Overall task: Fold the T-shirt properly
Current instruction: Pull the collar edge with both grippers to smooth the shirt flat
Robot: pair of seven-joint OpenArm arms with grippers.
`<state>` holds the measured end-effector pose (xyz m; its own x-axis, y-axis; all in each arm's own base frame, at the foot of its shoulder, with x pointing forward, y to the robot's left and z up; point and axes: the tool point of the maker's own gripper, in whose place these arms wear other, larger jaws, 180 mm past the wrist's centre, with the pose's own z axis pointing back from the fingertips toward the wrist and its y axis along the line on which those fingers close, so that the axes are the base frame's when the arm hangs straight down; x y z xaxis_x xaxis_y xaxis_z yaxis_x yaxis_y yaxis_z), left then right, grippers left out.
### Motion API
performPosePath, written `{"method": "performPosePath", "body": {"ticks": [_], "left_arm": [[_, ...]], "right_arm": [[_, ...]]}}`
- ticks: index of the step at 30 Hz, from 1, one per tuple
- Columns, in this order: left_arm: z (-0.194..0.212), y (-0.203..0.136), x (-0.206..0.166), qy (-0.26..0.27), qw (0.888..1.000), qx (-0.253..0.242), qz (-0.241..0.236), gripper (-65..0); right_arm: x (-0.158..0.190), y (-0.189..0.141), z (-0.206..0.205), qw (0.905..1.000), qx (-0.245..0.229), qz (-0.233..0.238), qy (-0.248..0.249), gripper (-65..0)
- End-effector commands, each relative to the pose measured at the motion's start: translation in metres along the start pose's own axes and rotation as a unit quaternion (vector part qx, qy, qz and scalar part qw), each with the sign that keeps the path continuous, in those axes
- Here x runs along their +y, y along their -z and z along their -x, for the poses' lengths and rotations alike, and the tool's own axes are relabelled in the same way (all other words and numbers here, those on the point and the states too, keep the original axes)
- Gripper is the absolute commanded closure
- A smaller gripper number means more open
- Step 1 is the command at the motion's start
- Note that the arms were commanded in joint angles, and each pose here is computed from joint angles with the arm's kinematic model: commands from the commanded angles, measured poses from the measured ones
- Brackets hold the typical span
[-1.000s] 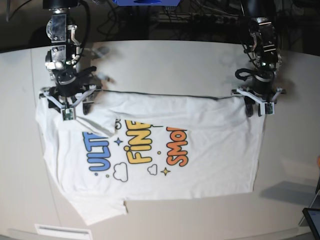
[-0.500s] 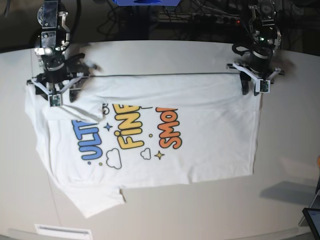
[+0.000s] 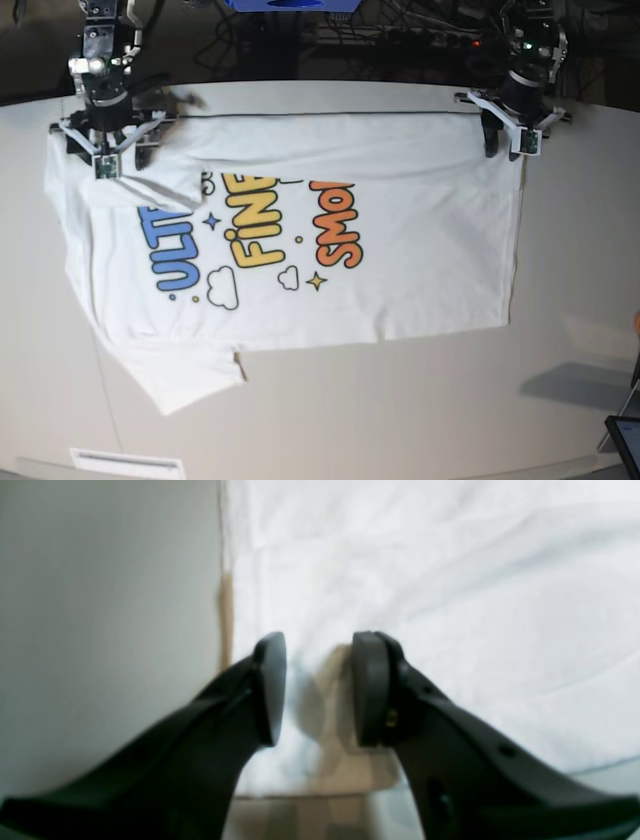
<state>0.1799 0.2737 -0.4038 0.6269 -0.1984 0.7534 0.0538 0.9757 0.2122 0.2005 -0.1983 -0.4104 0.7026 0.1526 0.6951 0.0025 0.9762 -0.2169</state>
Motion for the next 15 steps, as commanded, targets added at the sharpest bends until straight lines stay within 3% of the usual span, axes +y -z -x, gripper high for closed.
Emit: {"method": "performPosePath", "body": {"ticks": [1,15], "left_arm": [[0.02,-0.006,0.008,0.017,0.999,0.044,-0.009,-22.5],[0.021,-0.017,0.01,0.024,0.999,0.046,-0.012,-22.3]], "right_arm": [[-0.003,-0.005,0.013,0.9996,0.026,0.004,-0.007,-37.9],[0.003,-0.017,0.027,0.9991,0.042,0.003,0.006,-37.9]]}}
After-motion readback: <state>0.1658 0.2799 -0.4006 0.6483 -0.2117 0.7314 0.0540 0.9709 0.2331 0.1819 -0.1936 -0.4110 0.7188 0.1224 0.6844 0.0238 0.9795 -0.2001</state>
